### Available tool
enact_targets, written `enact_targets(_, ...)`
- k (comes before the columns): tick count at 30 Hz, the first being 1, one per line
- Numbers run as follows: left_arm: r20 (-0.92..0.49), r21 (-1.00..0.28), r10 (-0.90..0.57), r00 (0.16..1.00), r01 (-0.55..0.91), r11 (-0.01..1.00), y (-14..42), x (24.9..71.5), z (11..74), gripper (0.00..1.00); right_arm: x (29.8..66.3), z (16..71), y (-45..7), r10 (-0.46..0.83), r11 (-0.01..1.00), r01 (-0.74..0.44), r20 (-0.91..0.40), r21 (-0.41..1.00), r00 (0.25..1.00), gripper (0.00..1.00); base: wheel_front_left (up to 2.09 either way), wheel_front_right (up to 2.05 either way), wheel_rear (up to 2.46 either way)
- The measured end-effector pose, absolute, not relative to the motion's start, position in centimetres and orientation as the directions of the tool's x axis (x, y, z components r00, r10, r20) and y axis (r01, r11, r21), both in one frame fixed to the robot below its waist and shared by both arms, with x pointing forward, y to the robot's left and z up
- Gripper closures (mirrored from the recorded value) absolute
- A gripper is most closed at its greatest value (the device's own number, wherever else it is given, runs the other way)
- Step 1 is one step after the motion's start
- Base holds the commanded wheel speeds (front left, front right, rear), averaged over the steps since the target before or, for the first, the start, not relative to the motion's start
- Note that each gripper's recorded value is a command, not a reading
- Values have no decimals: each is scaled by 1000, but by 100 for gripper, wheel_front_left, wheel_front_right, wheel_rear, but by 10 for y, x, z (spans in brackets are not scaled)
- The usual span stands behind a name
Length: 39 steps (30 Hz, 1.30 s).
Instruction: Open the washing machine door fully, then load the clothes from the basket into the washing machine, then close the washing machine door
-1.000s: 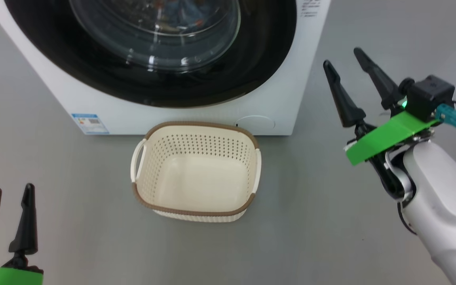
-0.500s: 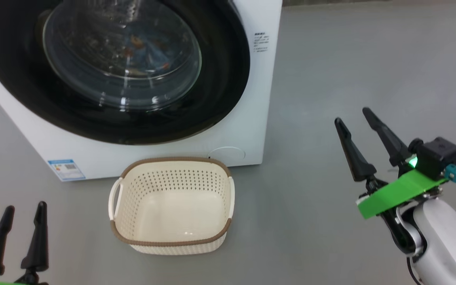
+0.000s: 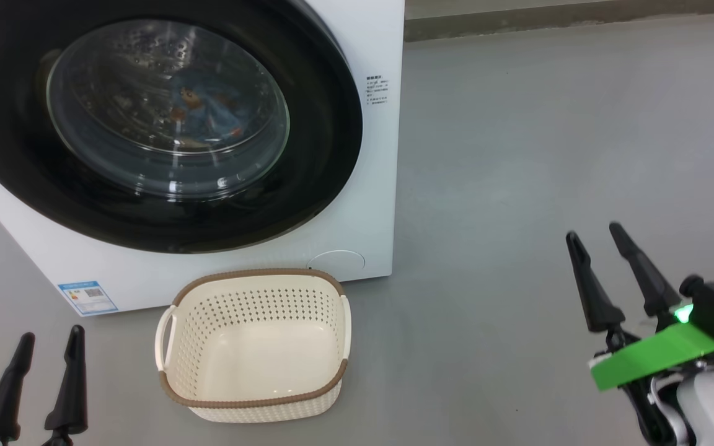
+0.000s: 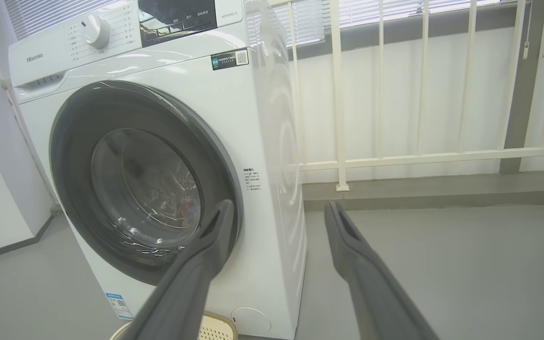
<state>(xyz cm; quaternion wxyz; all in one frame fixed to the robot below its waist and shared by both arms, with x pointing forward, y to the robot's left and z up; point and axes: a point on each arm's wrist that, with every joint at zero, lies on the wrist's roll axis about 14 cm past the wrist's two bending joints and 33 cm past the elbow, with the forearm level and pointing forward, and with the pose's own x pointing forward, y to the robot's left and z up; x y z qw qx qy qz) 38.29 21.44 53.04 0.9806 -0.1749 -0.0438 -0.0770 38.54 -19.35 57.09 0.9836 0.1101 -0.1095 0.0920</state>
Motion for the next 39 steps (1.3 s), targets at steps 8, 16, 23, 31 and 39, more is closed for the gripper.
enact_targets(8,108,-358,-146,983,176,917,209,379,528,0,372,549,-202,109,961,-152,188,231,976,0,0,0,0)
enact_targets(16,104,-367,-150,983,178,913,208,377,527,0,371,545,-199,110,961,-151,181,233,977,0,0,0,0)
enact_targets(23,106,-366,-146,984,175,914,210,375,528,0,372,546,-196,114,959,-157,184,235,976,0,0,0,0)
enact_targets(31,102,-366,-139,985,167,915,212,374,526,0,374,545,-193,121,957,-163,182,238,976,0,0,0,0)
enact_targets(39,100,-366,-139,985,166,916,212,374,526,0,375,545,-191,122,956,-164,181,243,976,0,0,0,0)
